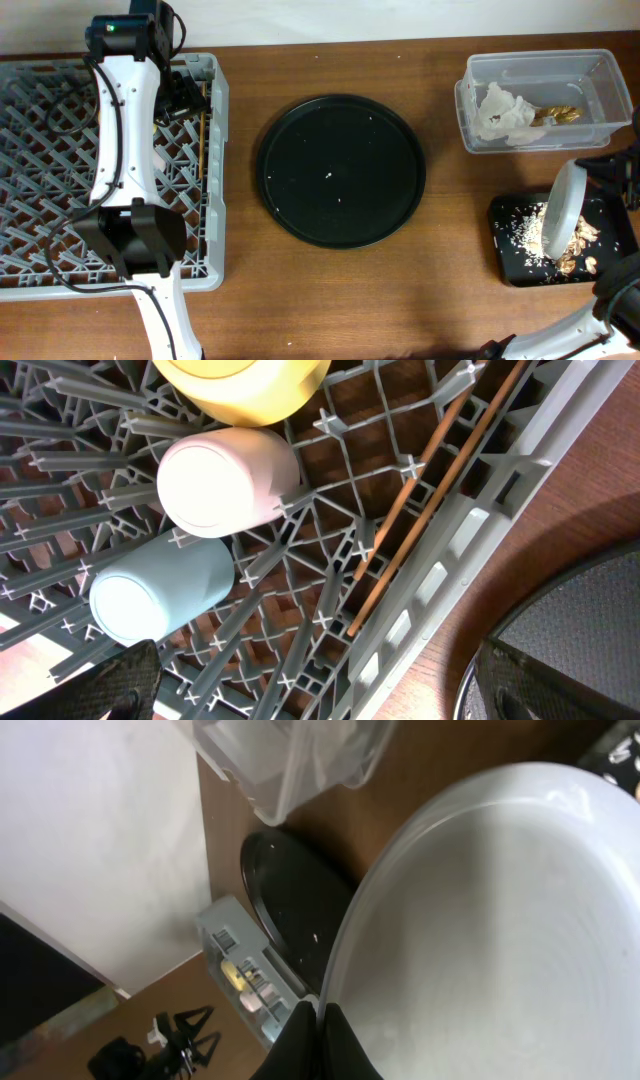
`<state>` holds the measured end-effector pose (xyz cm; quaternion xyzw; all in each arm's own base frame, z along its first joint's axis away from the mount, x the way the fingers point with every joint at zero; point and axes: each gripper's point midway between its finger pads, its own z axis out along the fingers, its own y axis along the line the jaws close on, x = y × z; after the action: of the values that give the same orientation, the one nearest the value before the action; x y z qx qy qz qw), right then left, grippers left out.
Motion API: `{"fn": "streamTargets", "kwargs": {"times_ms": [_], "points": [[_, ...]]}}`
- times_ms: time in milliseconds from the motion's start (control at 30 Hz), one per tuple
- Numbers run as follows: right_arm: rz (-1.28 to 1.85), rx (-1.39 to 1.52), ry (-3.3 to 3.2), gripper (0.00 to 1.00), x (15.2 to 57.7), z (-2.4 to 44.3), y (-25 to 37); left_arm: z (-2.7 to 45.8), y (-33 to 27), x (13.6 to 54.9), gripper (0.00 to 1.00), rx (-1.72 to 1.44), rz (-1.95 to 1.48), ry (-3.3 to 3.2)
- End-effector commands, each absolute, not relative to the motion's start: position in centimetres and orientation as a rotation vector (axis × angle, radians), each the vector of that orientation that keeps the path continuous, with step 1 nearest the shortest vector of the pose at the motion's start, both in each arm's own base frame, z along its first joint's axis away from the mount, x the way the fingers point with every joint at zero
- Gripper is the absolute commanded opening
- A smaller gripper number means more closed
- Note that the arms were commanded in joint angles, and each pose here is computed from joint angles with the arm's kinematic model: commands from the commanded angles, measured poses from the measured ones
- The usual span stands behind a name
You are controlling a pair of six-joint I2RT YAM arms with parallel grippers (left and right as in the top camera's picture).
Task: Sort waste into correct bins and load items into the dishwasher rack
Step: 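Carry the empty plate back and set it on the round tray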
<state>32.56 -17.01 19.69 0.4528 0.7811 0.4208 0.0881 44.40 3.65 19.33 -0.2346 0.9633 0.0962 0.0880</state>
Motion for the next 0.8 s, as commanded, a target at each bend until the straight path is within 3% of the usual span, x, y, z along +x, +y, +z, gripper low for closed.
{"fn": "streamTargets", "kwargs": {"times_ms": [0, 133, 300, 400, 600, 767], "points": [[1.497, 1.098, 2.166, 0.04, 33.5, 23.4, -15.0, 19.1, 3.8, 44.4, 0.99, -0.711, 0.304, 2.867], [1.551, 1.051, 2.192, 0.04, 33.8, 23.9, -13.0, 19.1, 3.8, 44.4, 0.99, -0.711, 0.304, 2.867], [1.431, 0.591, 2.323, 0.04, 34.4, 26.8, -6.8, 19.1, 3.8, 44.4, 0.99, -0.711, 0.304, 2.867], [1.209, 0.274, 2.469, 0.04, 34.2, 28.0, -1.7, 19.1, 3.8, 44.4, 0.99, -0.711, 0.304, 2.866], [0.402, 0.164, 2.747, 0.04, 36.9, 24.5, 6.0, 19.1, 3.8, 44.4, 0.99, -0.711, 0.304, 2.867], [0.248, -0.056, 2.687, 0.04, 40.0, 20.4, 19.3, 19.1, 3.8, 44.4, 0.99, -0.711, 0.304, 2.867]]}}
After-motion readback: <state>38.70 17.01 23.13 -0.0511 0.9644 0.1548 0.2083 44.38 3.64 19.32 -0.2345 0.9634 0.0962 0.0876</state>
